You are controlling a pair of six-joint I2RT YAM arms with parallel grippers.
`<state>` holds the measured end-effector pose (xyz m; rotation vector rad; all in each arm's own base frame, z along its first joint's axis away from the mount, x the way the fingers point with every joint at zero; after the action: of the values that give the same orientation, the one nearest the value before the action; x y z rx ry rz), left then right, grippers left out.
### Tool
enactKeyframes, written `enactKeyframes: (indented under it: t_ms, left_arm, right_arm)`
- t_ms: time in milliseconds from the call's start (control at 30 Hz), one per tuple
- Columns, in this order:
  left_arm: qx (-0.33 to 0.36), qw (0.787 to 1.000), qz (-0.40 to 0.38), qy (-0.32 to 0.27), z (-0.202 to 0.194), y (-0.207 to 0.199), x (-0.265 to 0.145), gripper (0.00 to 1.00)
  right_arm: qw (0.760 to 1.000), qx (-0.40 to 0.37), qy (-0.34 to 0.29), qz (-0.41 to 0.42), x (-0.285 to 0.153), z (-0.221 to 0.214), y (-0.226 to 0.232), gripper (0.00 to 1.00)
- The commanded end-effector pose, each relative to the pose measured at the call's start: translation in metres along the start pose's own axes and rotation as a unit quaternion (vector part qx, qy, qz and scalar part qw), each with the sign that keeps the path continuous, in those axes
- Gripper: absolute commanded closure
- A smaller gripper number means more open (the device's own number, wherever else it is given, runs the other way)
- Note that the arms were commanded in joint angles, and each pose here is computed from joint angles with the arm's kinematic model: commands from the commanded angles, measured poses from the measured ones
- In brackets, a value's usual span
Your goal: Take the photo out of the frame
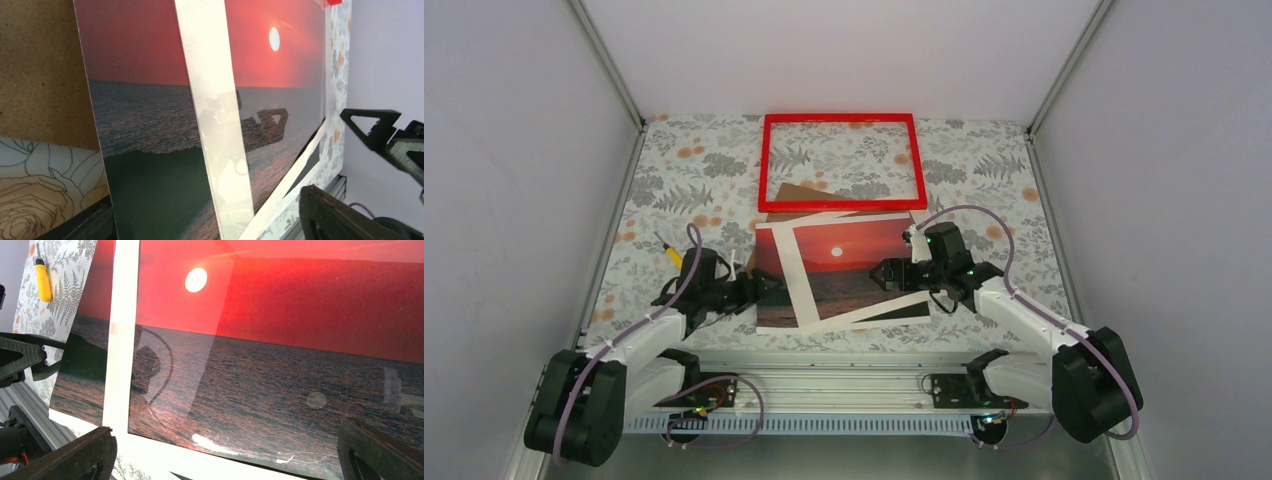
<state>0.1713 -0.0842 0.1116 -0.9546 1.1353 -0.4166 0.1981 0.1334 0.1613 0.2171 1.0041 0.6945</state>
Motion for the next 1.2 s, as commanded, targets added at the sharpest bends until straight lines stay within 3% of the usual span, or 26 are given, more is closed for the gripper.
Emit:
enactKeyframes:
  t_ms: [0, 167, 667, 1167]
  left_arm:
    - [-0.002, 1.0, -0.012, 0.002, 0.003, 0.0, 0.006, 0.23]
    - [-0.011, 1.0, -0.013, 0.004, 0.01, 0.002, 0.015, 0.37]
    - [-0.006, 1.0, 0.022, -0.01, 0.033, 0.007, 0.034, 0.52]
    - [0.015, 0.999, 0.021, -0.027, 0.035, 0.001, 0.028, 0.91]
  right_arm:
    - [1.0, -0.008, 0.001, 0.016, 0.003, 0.0, 0.004, 0.0]
    - [1.0, -0.01, 0.004, 0.014, 0.003, -0.001, 0.004, 0.0]
    - [1.0, -0.011, 0.012, 0.016, 0.01, -0.002, 0.002, 0.0]
    - [1.0, -0.011, 0.015, 0.018, 0.013, -0.004, 0.001, 0.0]
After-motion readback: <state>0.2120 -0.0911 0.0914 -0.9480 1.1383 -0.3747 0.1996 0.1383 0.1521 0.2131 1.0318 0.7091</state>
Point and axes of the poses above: each gripper's point midway between its finger pads, its own x axis out along the fingers, its own y axis along the line the jaws close on, z = x × y, the point moved 10 cm from there along -x, back along the fingers, and after that the axes turned 8 degrees about -x, right-handed, at the moved point
